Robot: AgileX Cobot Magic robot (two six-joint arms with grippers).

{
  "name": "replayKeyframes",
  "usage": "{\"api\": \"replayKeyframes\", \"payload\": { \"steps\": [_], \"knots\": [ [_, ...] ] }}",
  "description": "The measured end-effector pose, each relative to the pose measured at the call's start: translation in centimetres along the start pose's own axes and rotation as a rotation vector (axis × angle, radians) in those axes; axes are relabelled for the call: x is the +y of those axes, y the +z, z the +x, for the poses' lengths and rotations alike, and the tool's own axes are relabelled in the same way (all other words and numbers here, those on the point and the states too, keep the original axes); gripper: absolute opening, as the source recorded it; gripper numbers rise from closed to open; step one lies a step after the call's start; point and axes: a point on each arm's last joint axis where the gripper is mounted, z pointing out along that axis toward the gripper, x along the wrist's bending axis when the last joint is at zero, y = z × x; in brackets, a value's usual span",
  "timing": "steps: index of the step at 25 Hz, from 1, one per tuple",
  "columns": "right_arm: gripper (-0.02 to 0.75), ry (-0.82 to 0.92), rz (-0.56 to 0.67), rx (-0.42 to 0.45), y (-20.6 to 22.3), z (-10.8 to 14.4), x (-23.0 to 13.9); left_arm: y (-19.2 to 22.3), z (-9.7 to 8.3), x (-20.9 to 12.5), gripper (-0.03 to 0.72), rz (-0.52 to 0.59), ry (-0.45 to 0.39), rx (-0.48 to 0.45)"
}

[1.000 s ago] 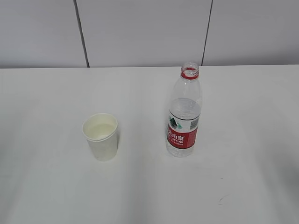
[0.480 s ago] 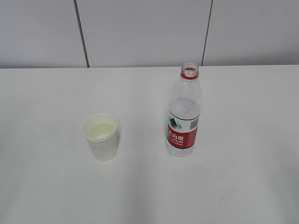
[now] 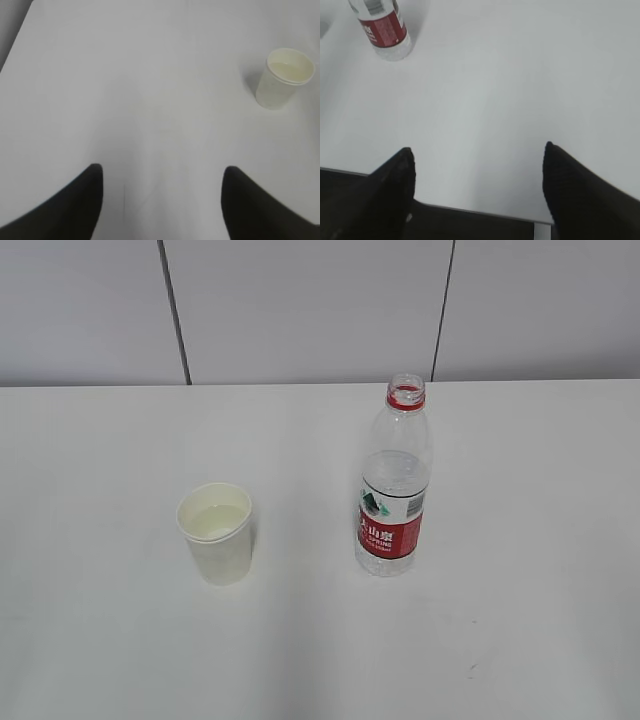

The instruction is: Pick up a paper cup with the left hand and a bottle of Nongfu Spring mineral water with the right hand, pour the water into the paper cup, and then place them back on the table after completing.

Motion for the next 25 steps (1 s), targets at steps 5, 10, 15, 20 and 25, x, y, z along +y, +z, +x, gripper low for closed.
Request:
{"api": "replayKeyframes", "payload": {
  "steps": [5,10,15,20,25],
  "knots": [
    [0.587,0.006,-0.056,-0.003,-0.68,0.09,-0.52,-0.86,-0.02,-0.96,0.461,-0.082,-0.006,-0.005],
    [0.587,0.031,-0.056,-0.001,-0.72,0.12,-0.59,-1.04,-0.38,-1.07,0.461,-0.099,0.039,-0.043],
    [0.587,0.036,-0.056,-0.001,-0.72,0.12,-0.59,-1.05,-0.69,-1.07,0.461,-0.101,0.082,-0.075],
    [0.587,0.036,-0.056,-0.001,-0.72,0.12,-0.59,-0.94,-0.78,-1.17,0.461,-0.094,0.078,-0.085],
    [0.587,0.036,-0.056,-0.001,-0.72,0.12,-0.59,-0.80,-0.79,-1.28,0.461,-0.083,0.025,-0.088]
  ]
}}
